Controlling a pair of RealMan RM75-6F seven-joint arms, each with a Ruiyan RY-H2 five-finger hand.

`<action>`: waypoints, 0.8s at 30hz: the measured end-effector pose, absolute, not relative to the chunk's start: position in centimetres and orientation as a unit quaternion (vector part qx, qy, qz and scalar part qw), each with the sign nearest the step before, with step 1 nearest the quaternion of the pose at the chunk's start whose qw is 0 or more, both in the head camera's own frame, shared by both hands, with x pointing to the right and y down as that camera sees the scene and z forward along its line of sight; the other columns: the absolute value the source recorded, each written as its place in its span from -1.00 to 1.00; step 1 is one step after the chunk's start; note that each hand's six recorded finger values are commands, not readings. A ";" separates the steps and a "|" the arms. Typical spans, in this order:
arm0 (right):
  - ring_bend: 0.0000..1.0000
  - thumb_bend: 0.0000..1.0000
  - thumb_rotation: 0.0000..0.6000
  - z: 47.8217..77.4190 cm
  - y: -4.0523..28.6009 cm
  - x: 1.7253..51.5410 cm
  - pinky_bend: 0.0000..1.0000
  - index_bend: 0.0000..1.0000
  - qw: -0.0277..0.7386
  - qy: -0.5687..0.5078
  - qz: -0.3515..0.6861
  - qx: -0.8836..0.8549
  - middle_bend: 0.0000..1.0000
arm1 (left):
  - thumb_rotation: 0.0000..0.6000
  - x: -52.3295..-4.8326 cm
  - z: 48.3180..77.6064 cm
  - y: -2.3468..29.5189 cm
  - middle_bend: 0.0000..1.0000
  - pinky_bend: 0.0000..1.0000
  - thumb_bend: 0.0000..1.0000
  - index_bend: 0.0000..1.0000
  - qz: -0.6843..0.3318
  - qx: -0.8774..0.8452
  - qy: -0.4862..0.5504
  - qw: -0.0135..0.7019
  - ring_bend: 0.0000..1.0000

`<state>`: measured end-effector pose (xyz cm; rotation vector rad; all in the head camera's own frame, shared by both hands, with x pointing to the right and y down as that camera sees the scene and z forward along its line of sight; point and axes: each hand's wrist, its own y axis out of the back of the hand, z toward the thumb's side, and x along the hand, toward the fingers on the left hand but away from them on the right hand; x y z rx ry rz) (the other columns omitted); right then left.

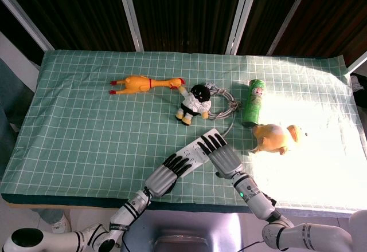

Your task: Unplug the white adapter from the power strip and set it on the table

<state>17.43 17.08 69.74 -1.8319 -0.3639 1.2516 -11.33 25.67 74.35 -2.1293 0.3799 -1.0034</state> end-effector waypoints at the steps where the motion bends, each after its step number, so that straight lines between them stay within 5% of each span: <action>1: -1.00 -0.56 1.00 69.7 17.0 17.3 -0.83 -1.00 0.434 -0.148 0.502 -0.734 -1.00 | 1.00 -11.3 74.4 25.7 -1.00 -0.89 0.62 -1.00 -0.391 -0.829 0.146 0.372 -1.00; 24: -0.92 -0.50 1.00 71.3 16.5 15.1 -0.55 -0.54 0.498 -0.130 0.505 -0.693 -0.63 | 1.00 -11.3 74.2 26.8 -1.00 -0.89 0.61 -1.00 -0.386 -0.828 0.122 0.387 -1.00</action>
